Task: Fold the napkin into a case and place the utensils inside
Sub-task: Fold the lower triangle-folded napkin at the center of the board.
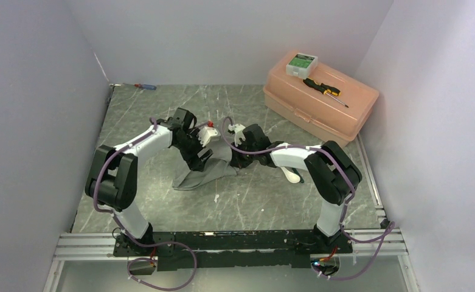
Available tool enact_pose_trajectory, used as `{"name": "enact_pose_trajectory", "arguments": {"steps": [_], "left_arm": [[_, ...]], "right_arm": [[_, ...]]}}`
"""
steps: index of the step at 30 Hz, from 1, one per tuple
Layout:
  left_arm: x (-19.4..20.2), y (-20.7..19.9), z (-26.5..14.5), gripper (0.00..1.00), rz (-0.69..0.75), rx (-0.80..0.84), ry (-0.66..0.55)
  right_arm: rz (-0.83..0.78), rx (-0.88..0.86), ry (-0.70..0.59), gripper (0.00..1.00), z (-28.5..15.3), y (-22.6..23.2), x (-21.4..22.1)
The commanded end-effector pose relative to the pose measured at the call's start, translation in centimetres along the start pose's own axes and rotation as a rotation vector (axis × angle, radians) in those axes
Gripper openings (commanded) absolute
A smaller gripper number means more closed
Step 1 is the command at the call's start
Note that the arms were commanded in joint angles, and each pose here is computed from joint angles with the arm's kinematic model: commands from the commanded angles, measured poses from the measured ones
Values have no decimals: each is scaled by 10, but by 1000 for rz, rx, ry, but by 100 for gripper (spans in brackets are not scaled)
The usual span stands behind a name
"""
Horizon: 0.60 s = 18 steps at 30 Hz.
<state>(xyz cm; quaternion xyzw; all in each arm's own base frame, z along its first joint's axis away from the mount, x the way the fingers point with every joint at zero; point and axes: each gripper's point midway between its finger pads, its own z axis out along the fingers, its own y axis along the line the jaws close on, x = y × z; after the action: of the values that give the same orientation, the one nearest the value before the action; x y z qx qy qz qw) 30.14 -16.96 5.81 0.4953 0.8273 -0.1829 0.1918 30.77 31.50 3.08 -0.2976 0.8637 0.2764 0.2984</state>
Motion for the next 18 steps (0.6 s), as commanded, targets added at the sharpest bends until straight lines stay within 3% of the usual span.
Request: {"name": "enact_pose_trajectory", "arguments": {"steps": [1,7,13,18], "left_arm": [[-27,6,-4,85,9,-14,-91],[-13,18,13,79,11,-42,-20],[-2,20,26,71,-2,-25,24],[-6,15,26,71,-32,4,9]], "right_arm": [[57,-105,-43,4,1,16,-19],[119,-107,-86,11,-10,4,-31],[56,-86,-138,34,-31,1,-41],[-39,-113,-261,47,-65,16,-54]]}}
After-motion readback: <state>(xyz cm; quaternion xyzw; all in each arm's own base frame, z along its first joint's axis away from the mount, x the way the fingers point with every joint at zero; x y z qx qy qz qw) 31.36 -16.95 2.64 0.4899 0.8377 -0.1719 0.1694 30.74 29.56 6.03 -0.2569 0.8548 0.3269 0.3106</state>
